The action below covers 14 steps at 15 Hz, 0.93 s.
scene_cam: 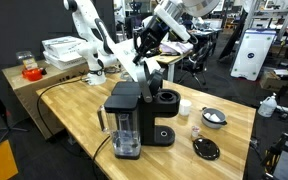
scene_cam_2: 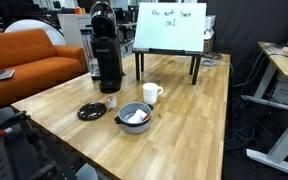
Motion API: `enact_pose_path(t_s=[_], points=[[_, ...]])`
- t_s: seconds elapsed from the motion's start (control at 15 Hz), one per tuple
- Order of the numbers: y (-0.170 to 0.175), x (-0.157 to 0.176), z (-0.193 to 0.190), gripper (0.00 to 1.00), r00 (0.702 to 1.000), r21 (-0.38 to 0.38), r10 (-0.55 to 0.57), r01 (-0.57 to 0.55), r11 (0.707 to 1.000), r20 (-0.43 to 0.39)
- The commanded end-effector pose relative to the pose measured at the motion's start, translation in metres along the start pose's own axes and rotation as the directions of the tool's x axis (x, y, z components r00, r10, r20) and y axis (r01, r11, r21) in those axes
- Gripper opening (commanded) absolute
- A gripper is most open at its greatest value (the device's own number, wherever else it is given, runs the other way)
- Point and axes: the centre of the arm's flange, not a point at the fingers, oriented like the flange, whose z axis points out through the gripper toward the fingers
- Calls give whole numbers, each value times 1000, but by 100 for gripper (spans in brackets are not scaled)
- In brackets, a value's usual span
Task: Close the top of the coffee machine.
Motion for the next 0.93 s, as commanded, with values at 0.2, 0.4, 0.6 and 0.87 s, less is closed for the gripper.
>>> enact_pose_path(t_s=[0.2,0.4,0.6,0.87], points=[[26,-15,-1,0,993,71,120,-119,990,-8],[32,-16,-5,0,985,108,167,-162,981,-43],[38,-21,-13,0,979,112,190,-181,977,-75],[48,-31,-24,0,976,90,200,-192,977,-91]])
